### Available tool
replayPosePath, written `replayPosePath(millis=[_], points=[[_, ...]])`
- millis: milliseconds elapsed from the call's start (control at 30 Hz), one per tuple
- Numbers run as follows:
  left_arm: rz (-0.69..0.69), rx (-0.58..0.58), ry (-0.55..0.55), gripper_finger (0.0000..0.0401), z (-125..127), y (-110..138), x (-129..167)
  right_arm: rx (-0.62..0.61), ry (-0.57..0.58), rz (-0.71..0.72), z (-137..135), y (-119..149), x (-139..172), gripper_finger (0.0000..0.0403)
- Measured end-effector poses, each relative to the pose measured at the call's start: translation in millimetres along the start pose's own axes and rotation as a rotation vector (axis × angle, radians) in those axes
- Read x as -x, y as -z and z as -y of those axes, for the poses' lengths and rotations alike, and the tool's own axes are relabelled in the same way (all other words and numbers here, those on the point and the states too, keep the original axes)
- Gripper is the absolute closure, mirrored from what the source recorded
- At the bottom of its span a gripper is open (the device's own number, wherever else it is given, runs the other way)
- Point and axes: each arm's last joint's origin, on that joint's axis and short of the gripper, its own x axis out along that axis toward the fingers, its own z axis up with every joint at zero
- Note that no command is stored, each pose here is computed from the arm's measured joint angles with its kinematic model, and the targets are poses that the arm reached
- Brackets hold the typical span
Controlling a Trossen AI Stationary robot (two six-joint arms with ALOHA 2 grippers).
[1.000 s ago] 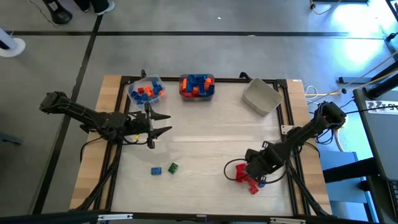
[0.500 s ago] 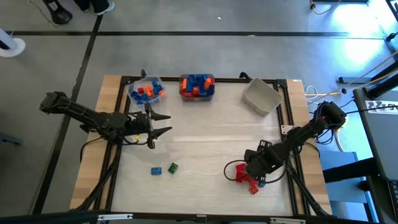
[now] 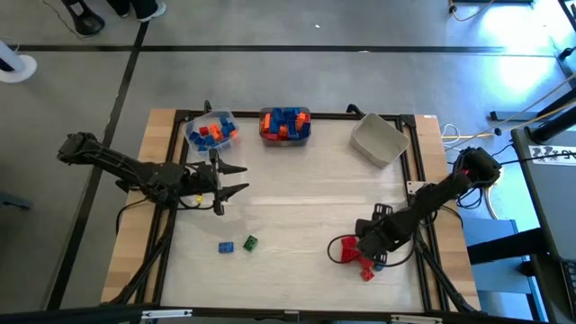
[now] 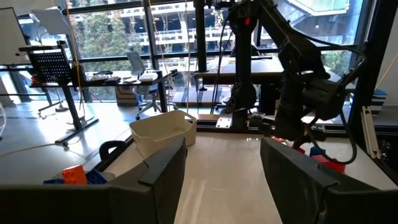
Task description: Sort blocks by size
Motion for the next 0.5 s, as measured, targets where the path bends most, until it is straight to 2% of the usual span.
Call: replayPosePath(millis=[300,500], points=[[0.003,0.002,0.0,0.0205,0,0,0,0.019,0.0,-0.002,3,4,-10,0.0161],[0.003,0.002,0.0,0.0205,0,0,0,0.019,-0.017,-0.001,3,5,-15,0.0221]])
